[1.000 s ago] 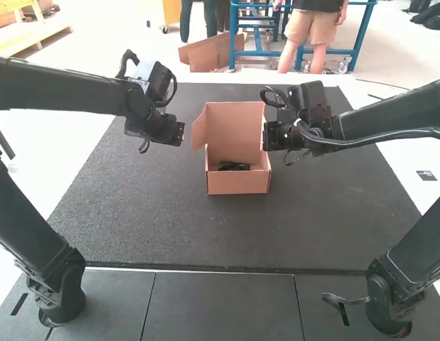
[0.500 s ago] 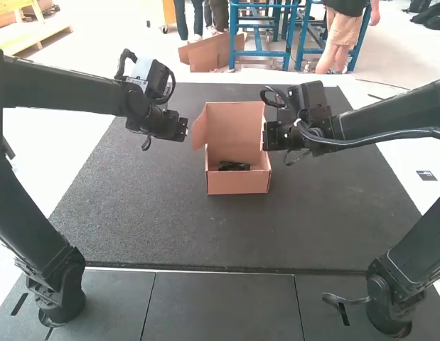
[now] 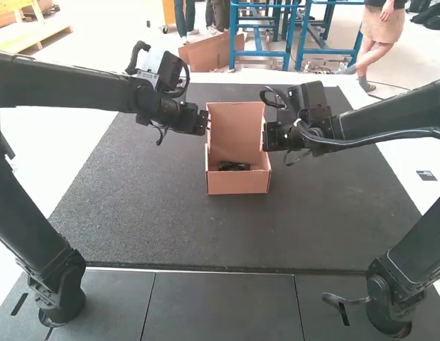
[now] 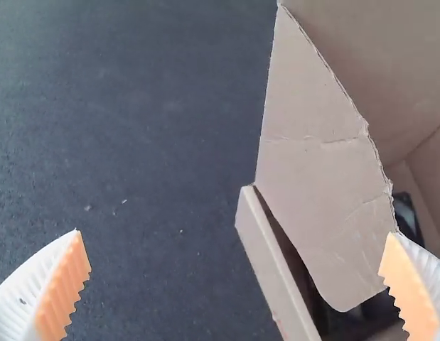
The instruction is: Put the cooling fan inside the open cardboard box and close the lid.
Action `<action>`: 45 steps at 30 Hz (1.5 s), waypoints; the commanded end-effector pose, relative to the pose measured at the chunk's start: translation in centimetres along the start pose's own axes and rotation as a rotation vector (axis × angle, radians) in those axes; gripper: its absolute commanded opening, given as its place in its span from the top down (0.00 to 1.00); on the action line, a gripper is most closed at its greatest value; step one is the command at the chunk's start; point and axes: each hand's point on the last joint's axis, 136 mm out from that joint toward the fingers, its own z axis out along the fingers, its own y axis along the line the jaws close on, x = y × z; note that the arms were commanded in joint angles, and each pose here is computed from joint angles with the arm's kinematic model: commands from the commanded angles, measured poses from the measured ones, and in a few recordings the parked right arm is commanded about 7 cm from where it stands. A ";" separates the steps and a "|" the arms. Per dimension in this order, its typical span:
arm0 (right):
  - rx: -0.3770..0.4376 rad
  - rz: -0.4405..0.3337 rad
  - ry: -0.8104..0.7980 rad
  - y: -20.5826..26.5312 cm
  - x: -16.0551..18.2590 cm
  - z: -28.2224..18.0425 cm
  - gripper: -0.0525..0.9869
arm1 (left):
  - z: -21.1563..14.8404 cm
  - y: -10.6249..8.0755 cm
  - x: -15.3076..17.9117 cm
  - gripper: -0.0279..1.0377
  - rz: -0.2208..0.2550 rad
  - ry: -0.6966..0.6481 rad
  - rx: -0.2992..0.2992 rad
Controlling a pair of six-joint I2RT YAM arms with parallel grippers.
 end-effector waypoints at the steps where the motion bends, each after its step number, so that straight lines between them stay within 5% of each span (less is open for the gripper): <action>1: -0.024 0.016 -0.026 0.3 -1.1 -0.6 0.96 | 0.0 -0.6 -0.6 0.06 -0.008 -0.011 0.024; 16: -0.036 0.018 0.063 0.5 1.7 -1.8 0.96 | 0.4 -0.4 2.5 0.06 -0.002 0.060 0.028; 26: -0.053 0.026 0.096 0.7 2.9 -2.0 0.96 | 0.4 -2.5 3.1 0.06 0.016 0.067 0.097; 39: -0.014 0.010 0.189 0.0 5.4 -2.3 0.96 | -1.3 -1.7 6.8 0.06 0.042 0.218 0.069; 40: -0.004 0.010 0.189 -0.2 5.4 -2.3 0.91 | -1.5 -1.4 7.2 0.06 0.043 0.237 0.063; 45: 0.033 0.016 0.194 -0.8 4.5 -2.6 0.31 | -2.6 -0.3 8.6 0.06 0.067 0.295 0.026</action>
